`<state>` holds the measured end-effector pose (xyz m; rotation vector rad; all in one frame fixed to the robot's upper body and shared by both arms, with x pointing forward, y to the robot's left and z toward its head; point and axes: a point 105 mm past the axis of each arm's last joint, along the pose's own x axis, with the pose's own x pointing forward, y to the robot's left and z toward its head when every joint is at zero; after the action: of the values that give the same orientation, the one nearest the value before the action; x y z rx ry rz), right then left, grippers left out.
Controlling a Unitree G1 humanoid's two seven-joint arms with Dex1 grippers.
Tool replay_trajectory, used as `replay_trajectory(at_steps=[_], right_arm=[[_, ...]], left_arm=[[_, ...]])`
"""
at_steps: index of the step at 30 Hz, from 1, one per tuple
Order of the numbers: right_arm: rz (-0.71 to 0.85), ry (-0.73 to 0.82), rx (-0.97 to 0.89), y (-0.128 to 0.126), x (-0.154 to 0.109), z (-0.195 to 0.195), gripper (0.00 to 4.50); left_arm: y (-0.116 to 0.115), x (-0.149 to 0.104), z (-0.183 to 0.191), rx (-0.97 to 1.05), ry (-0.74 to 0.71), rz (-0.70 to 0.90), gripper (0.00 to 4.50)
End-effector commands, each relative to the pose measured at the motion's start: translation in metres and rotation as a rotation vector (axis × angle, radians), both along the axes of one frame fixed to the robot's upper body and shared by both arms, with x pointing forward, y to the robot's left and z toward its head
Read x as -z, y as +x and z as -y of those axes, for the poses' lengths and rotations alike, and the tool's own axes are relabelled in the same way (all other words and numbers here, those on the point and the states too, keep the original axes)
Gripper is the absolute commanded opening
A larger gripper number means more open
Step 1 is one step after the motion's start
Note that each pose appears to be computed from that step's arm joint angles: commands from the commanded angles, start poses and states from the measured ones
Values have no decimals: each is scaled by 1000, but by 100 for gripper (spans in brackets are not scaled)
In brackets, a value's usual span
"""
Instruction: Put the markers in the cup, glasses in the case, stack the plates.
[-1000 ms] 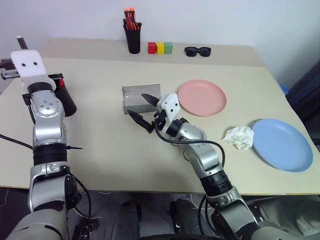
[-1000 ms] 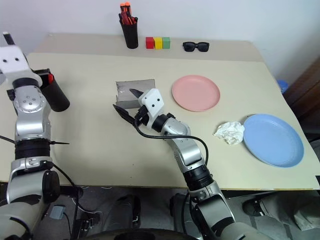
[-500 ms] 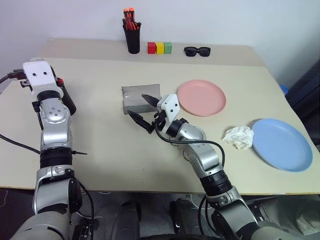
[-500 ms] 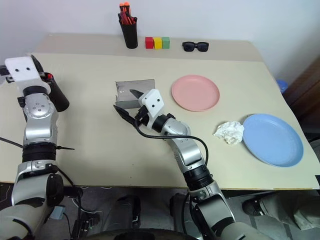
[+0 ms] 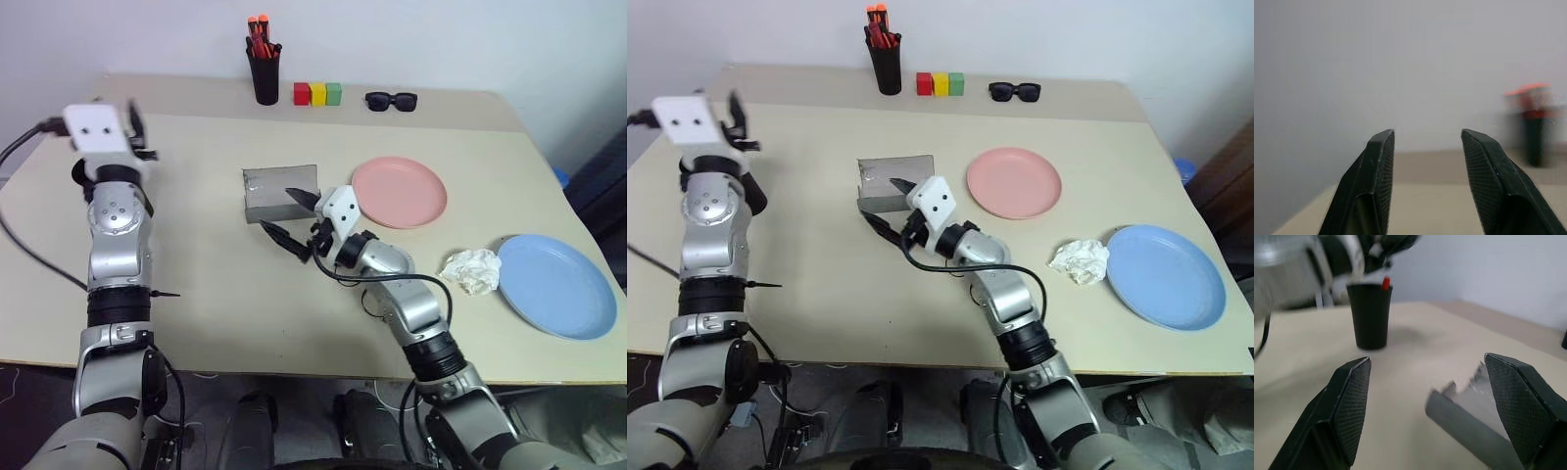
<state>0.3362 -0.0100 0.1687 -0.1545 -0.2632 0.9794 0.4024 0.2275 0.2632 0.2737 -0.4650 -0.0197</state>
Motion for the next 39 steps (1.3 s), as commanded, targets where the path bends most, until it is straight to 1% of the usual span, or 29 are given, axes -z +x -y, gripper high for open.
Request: replay_trajectory(at_steps=[1,2,4,7,11,14,18,21,24,28,33,36,39], right_arm=[[101,-48,65,7,-26,39,378],[104,-68,84,9,-27,50,378],[98,-117,123,11,-27,76,378],[84,-200,184,9,-26,114,378],[55,-275,267,-1,-20,153,378],[38,-313,304,-13,-13,171,378],[7,-320,294,-30,-7,173,378],[-4,-319,347,-37,1,177,378],[-10,-315,380,-40,3,181,378],[-23,-318,399,-42,4,184,378],[-26,-325,406,-44,3,185,378],[-32,-333,398,-47,1,184,378],[-42,-336,385,-49,1,182,378]], left_arm=[[1,11,49,279,206,-146,395],[2,21,54,322,239,-208,444],[4,40,65,407,331,-294,448],[10,74,74,533,368,-462,448],[5,108,86,713,489,-643,448],[9,121,87,759,553,-726,448],[14,127,91,788,566,-770,448],[17,131,95,797,580,-785,363],[14,133,99,837,588,-783,217],[10,136,99,867,599,-780,6],[3,132,97,909,637,-729,2],[-23,130,90,1066,686,-751,2],[-43,132,86,1147,739,-791,2]])
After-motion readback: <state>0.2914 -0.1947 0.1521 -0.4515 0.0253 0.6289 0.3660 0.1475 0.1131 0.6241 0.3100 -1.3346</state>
